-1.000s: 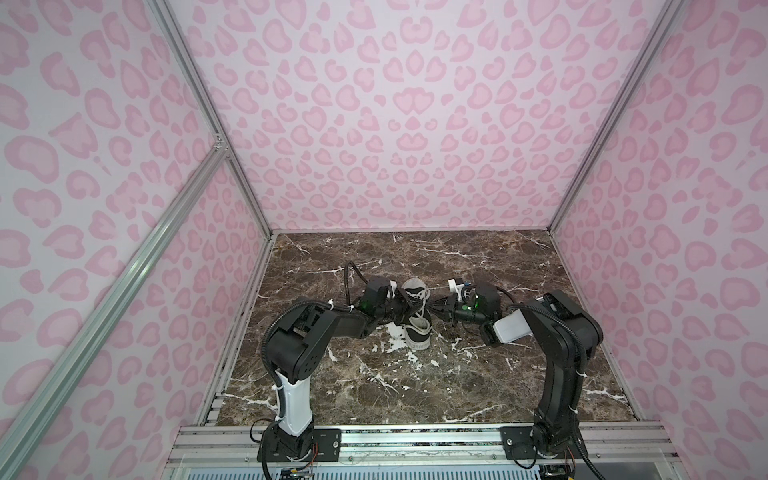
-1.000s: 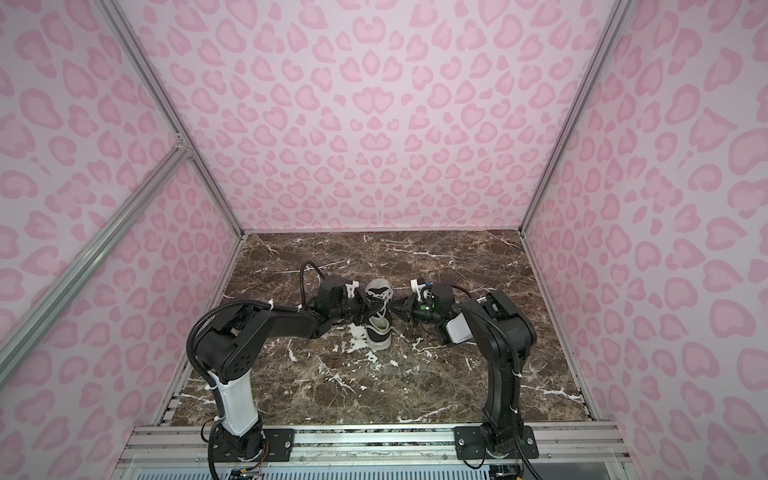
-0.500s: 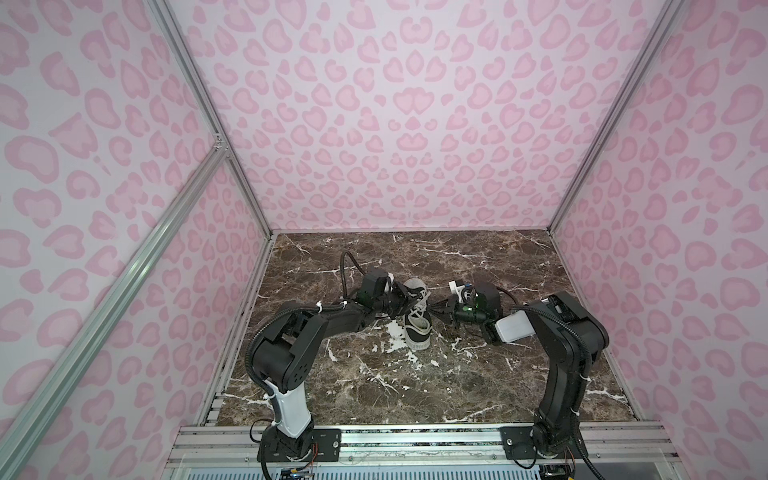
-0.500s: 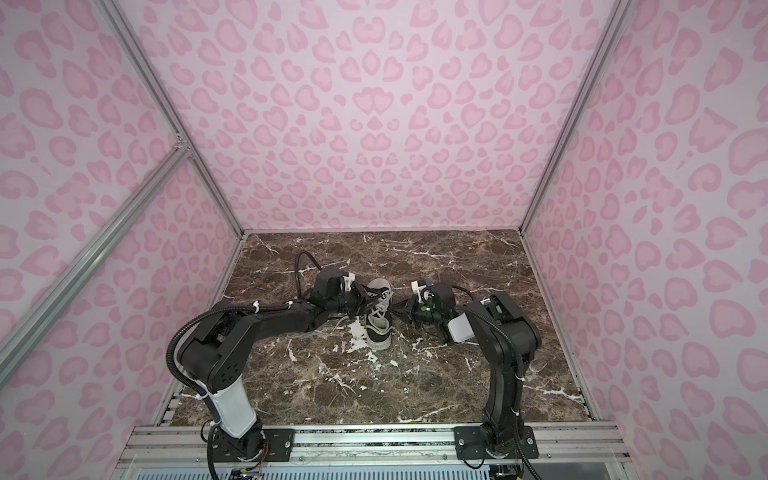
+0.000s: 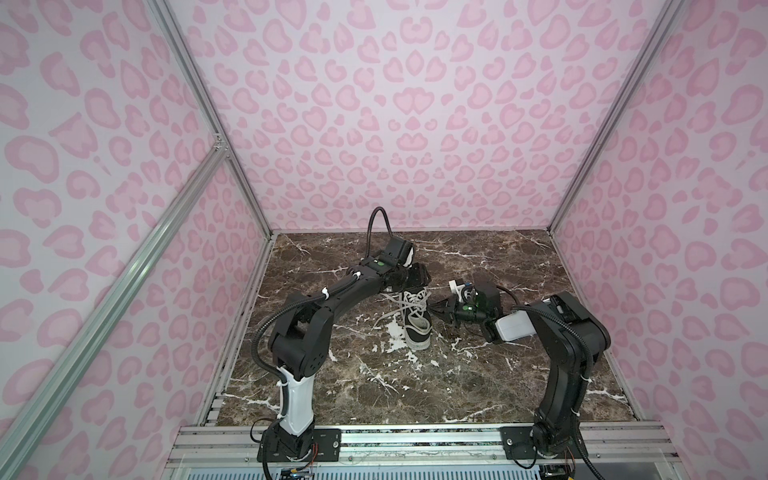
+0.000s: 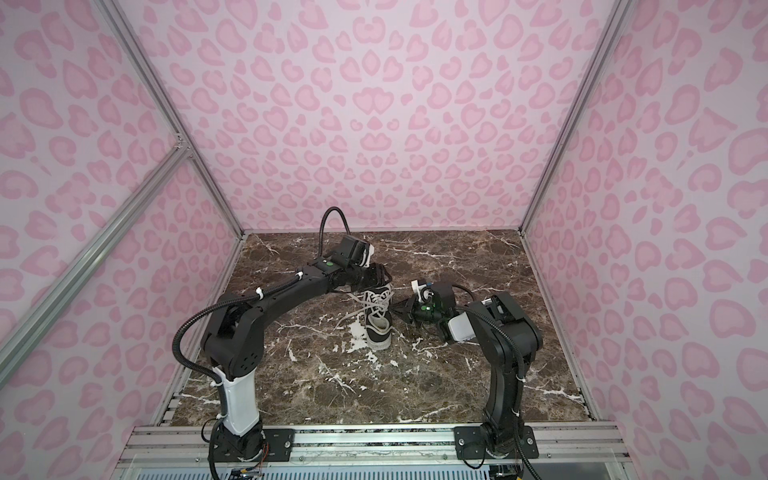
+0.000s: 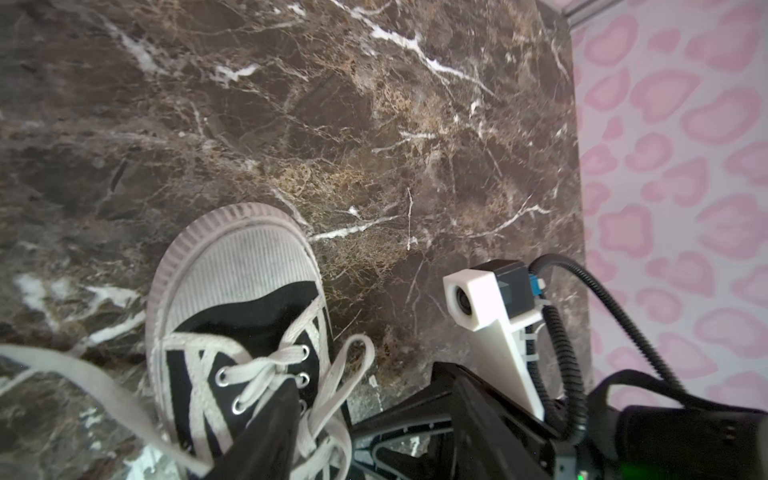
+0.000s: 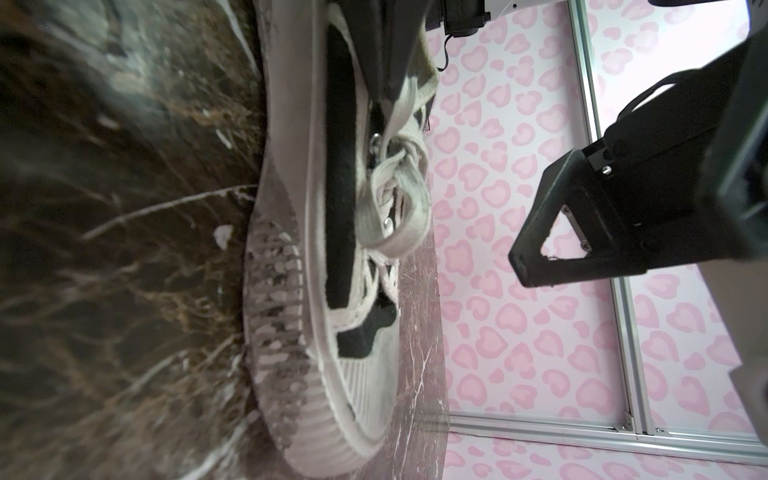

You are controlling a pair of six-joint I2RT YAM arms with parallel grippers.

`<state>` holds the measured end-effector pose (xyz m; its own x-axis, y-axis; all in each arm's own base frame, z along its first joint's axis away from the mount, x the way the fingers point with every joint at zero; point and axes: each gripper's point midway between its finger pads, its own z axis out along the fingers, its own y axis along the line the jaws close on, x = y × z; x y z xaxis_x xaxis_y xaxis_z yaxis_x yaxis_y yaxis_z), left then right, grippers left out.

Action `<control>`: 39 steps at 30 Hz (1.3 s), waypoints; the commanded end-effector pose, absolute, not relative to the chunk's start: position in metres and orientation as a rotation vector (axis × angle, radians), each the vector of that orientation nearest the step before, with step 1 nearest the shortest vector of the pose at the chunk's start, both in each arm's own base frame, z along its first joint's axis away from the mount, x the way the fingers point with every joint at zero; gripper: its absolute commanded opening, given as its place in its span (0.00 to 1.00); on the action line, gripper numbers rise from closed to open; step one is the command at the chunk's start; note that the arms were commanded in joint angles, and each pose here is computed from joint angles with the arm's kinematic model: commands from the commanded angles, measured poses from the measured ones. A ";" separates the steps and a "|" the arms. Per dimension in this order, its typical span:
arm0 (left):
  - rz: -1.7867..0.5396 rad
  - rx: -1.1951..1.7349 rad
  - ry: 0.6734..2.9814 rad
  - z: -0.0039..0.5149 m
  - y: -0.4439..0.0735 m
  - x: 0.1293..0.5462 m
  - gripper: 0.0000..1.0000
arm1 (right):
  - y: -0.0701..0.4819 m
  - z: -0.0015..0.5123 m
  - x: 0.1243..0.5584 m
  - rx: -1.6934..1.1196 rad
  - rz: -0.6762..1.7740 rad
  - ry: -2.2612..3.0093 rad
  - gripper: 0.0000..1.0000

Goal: Tie the shoes

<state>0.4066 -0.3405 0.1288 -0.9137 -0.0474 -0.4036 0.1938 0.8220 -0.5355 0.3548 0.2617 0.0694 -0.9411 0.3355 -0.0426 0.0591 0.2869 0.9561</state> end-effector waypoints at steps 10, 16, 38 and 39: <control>-0.556 0.430 2.646 0.098 -0.356 0.398 0.64 | 0.262 0.072 0.354 0.347 1.712 2.318 0.00; -0.453 0.433 2.655 0.090 -0.353 0.402 0.62 | 0.263 0.070 0.353 0.350 1.714 2.322 0.00; -0.561 0.466 2.588 0.081 -0.378 0.403 0.44 | 0.265 0.070 0.351 0.345 1.732 2.321 0.00; -0.563 0.469 2.583 0.081 -0.378 0.403 0.44 | 0.265 0.070 0.351 0.345 1.732 2.322 0.00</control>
<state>0.3992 -0.3682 0.0696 -0.8597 0.2429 -0.4493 0.3896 0.8807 -0.2694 0.3527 0.2640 0.0703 -0.9439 0.3281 -0.0371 0.0607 0.2829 0.9572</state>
